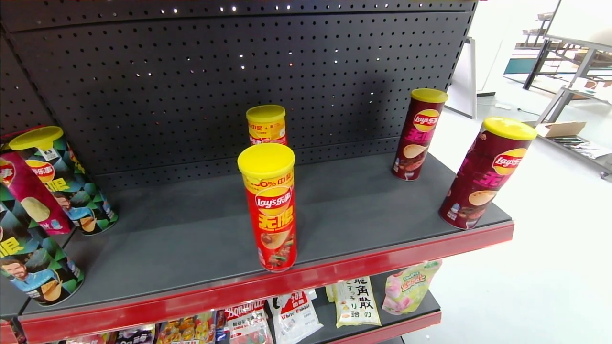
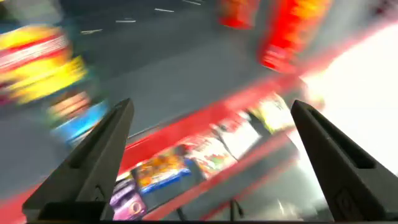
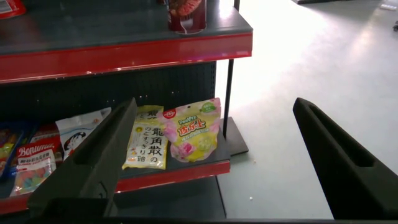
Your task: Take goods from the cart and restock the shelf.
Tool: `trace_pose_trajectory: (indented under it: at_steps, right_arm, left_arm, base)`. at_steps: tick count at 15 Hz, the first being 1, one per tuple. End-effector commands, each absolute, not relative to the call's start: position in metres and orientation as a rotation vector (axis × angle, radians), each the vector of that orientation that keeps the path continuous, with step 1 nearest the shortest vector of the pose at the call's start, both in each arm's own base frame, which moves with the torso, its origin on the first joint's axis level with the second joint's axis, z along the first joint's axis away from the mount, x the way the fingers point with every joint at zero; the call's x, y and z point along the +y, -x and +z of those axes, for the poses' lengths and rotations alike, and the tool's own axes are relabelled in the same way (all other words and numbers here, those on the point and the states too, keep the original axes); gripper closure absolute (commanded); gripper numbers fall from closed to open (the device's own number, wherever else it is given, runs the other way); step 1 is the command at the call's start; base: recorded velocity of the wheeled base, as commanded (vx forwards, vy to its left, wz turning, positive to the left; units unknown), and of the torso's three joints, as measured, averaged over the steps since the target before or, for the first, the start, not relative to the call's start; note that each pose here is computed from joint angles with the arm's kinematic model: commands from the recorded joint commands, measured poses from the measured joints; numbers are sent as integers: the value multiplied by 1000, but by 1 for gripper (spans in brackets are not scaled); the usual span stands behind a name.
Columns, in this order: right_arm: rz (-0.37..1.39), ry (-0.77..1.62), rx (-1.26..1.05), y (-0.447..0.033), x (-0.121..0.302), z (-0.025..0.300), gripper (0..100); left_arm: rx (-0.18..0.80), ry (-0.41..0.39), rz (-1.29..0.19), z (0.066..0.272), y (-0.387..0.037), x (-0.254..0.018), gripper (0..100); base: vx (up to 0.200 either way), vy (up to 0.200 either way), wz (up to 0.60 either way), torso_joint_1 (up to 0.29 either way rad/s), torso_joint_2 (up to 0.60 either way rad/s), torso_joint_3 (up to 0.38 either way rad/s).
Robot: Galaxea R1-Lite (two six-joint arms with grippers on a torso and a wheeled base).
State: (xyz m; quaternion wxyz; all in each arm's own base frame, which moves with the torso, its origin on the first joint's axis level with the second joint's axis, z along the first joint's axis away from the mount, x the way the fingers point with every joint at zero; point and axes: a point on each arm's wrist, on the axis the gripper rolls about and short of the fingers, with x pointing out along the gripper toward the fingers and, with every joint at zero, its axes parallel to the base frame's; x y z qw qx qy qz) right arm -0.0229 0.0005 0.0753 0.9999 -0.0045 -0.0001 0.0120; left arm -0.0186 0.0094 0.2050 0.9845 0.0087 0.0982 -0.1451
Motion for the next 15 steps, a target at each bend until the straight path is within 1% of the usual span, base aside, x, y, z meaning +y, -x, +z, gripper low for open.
trace_pose_trajectory:
  at_steps: [1,2,3,4,5,6,9,10,15]
  right_arm:
    - [25,9,1,23,0,75,0]
    - [25,9,1,23,0,75,0]
    - [25,9,1,23,0,75,0]
    - [25,9,1,23,0,75,0]
    - [25,11,1,23,0,75,0]
    - [25,9,1,23,0,75,0]
    - [25,11,1,23,0,75,0]
    - [25,11,1,23,0,75,0]
    - [26,14,1,23,1,75,0]
  left_arm:
    - [89,94,-205,187,47,23,0]
    - [53,100,-206,177,55,26,0]
    - [32,90,-198,173,59,28,0]
    - [34,85,-189,173,59,28,0]
    - [69,72,-92,174,53,25,0]
    - [103,65,-27,172,48,22,0]
    - [135,61,111,166,46,14,0]
    - [148,60,148,161,45,13,0]
    - [125,61,159,143,51,13,0]
  base:
    - [0,0,0,0,0,0]
    - [0,0,0,0,0,0]
    - [0,0,0,0,0,0]
    - [0,0,0,0,0,0]
    - [0,0,0,0,0,0]
    - [0,0,0,0,0,0]
    - [0,0,0,0,0,0]
    - [0,0,0,0,0,0]
    - [0,0,600,0,-2,5]
